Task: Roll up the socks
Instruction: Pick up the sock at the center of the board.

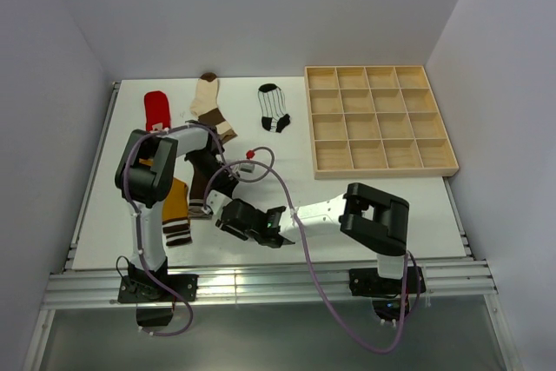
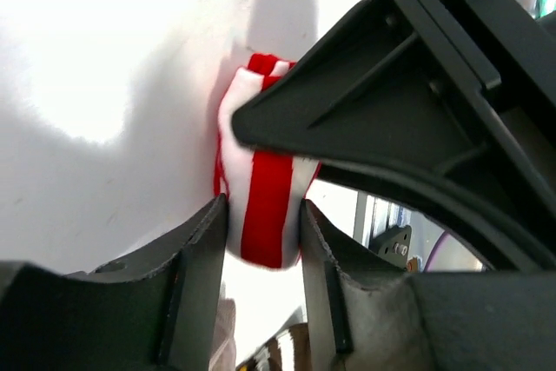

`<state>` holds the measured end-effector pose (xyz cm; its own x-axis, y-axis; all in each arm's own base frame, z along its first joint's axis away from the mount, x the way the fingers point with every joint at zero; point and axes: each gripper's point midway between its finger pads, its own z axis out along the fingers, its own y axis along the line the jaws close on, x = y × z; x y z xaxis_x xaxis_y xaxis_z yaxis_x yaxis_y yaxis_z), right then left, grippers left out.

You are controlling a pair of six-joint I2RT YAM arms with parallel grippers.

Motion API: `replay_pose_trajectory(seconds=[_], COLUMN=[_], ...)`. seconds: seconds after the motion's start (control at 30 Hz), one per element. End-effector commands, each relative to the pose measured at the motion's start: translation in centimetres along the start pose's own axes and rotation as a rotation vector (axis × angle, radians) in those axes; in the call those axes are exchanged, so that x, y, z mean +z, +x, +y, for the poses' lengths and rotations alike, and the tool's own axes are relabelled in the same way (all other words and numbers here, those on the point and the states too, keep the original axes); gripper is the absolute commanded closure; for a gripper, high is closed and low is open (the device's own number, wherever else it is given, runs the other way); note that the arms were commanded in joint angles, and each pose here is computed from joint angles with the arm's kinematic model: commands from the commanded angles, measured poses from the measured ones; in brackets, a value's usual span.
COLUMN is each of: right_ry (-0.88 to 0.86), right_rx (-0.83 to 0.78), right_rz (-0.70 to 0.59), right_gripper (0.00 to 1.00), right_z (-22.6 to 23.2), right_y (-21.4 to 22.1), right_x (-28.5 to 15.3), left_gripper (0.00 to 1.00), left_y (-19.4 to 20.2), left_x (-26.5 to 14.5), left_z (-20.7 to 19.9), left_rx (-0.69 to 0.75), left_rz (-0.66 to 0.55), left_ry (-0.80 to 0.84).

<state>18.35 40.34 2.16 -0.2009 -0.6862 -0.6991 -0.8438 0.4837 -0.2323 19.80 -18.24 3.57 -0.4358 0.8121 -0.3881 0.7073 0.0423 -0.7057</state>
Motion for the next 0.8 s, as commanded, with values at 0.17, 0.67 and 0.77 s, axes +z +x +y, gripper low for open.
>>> replay_pose_trajectory(seconds=[0.17, 0.67, 0.77], right_ry=[-0.029, -0.039, -0.058], right_rx=[-0.010, 0.083, 0.142], right_rz=[0.175, 0.174, 0.169], right_gripper=[1.00, 1.00, 1.00], right_z=[0.2, -0.7, -1.4], right_y=[4.9, 4.5, 4.3], right_x=[0.2, 0.0, -0.3], left_gripper=[0.54, 0.57, 0.58], left_y=[-2.5, -6.8, -7.9], left_x=[-3.0, -12.4, -16.2], left_z=[0.4, 4.0, 5.0], left_rx=[-0.026, -0.155, -0.228], left_rz=[-0.130, -0.429, -0.526], left_ry=[-0.024, -0.181, -0.275])
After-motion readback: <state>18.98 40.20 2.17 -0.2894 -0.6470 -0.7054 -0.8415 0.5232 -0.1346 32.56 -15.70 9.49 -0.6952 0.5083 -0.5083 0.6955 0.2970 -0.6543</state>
